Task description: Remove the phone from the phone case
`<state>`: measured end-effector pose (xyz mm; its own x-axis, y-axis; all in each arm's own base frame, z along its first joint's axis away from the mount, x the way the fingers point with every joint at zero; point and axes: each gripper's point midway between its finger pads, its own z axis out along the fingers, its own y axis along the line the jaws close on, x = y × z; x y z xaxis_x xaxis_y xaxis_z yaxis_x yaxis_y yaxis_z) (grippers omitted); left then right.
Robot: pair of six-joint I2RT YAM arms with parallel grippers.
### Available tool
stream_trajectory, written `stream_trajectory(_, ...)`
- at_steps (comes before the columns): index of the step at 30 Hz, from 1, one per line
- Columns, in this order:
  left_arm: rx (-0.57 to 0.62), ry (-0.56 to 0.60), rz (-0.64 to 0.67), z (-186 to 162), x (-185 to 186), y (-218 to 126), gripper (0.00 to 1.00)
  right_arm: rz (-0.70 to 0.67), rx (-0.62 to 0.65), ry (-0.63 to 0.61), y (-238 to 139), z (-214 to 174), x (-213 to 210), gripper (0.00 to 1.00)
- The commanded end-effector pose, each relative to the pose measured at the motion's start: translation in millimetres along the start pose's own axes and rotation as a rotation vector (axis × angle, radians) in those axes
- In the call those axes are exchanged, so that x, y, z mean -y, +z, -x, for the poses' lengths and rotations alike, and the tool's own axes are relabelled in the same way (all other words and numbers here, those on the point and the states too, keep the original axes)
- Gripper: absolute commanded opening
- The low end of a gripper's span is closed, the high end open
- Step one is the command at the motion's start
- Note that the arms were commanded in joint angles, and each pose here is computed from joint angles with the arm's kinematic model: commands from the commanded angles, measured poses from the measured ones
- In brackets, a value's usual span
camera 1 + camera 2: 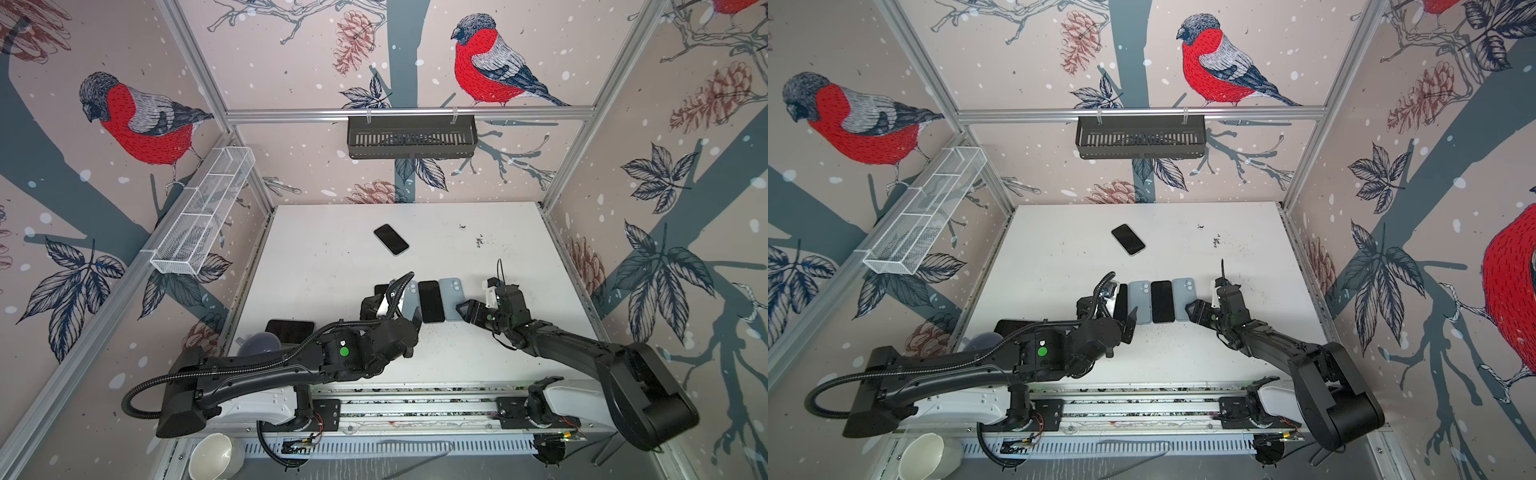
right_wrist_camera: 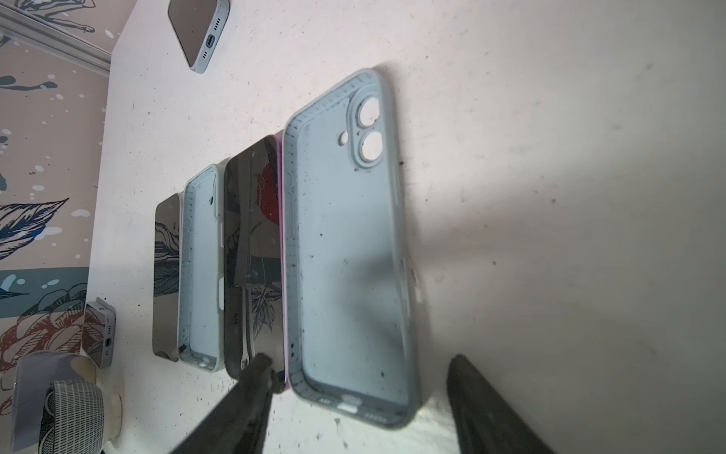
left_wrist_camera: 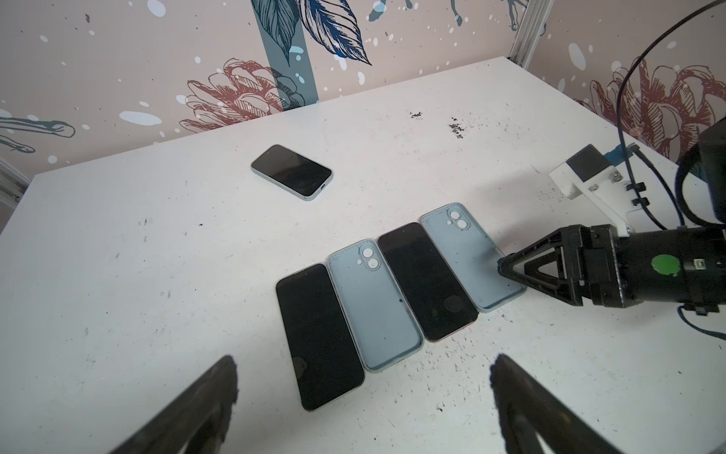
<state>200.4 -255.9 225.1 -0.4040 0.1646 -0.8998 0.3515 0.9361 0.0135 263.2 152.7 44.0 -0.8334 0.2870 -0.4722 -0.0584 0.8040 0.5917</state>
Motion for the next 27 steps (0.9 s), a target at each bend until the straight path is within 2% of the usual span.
stream_trajectory(1,0.005,-0.031,0.035,3,-10,-3,0.99,-0.022,0.007,-0.033,-11,-2,1,0.82)
stream_trajectory(7,0.000,-0.099,0.005,8,-24,-7,0.99,0.015,0.162,-0.116,-50,27,-22,0.93)
stream_trajectory(16,-0.030,-0.257,0.052,9,-90,-23,0.99,0.116,0.341,-0.214,-112,56,-66,0.99)
stream_trajectory(21,-0.017,-0.305,0.107,4,-120,-34,0.99,0.217,0.449,-0.253,-144,64,-89,1.00)
stream_trajectory(27,-0.007,-0.323,0.148,-2,-134,-41,0.99,0.189,0.542,-0.285,-174,75,-95,1.00)
